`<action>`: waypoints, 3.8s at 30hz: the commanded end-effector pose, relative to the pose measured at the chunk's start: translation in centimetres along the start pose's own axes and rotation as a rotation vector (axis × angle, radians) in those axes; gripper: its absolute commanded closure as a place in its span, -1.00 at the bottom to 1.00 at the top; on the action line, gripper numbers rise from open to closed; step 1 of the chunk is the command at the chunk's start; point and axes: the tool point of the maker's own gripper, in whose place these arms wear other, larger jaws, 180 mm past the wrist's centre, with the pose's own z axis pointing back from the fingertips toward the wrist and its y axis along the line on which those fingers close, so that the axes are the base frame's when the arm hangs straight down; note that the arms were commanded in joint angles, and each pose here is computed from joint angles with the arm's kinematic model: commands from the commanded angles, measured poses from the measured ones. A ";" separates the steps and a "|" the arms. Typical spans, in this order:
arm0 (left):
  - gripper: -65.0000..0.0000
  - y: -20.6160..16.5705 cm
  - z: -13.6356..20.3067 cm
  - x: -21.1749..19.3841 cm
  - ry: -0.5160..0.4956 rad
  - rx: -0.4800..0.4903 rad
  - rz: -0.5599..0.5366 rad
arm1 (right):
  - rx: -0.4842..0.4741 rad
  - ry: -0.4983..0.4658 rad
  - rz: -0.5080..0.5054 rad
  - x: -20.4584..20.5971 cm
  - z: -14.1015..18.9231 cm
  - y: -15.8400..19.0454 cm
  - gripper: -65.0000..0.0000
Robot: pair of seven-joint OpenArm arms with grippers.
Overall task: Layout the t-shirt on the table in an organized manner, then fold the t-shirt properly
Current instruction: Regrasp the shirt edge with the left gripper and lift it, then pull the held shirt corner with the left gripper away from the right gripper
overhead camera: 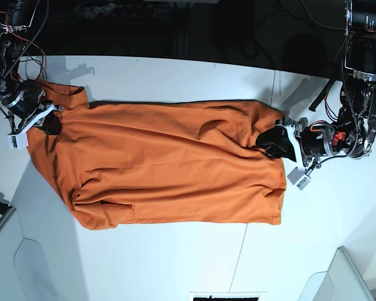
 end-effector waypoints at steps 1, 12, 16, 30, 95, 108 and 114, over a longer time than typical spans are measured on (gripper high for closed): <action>-0.02 0.2 0.8 1.6 -0.040 0.007 -0.033 | -0.029 0.027 0.023 0.0 0.3 -0.8 1.00; -0.02 0.3 0.4 0.1 -0.030 0.026 -0.028 | -0.029 0.027 0.023 0.0 0.3 -0.8 1.00; -0.02 -0.1 0.0 -0.4 -0.027 0.012 -0.016 | -0.029 0.027 0.023 0.0 0.3 -0.8 1.00; 1.00 -1.4 -1.0 -0.5 -0.023 -0.014 -0.014 | -0.029 0.031 0.023 -0.1 0.3 -0.8 1.00; -0.30 -6.1 9.1 -10.0 -0.129 0.048 0.258 | -0.176 -0.006 -0.121 1.4 9.7 -10.0 -0.14; -0.30 -4.2 8.0 -12.9 -0.095 0.134 0.318 | -0.120 0.058 -0.155 -0.9 8.4 -8.2 -0.14; -0.30 -5.3 7.0 -13.1 -0.073 0.091 0.316 | -0.045 0.139 -0.128 -3.0 6.0 -5.1 -0.14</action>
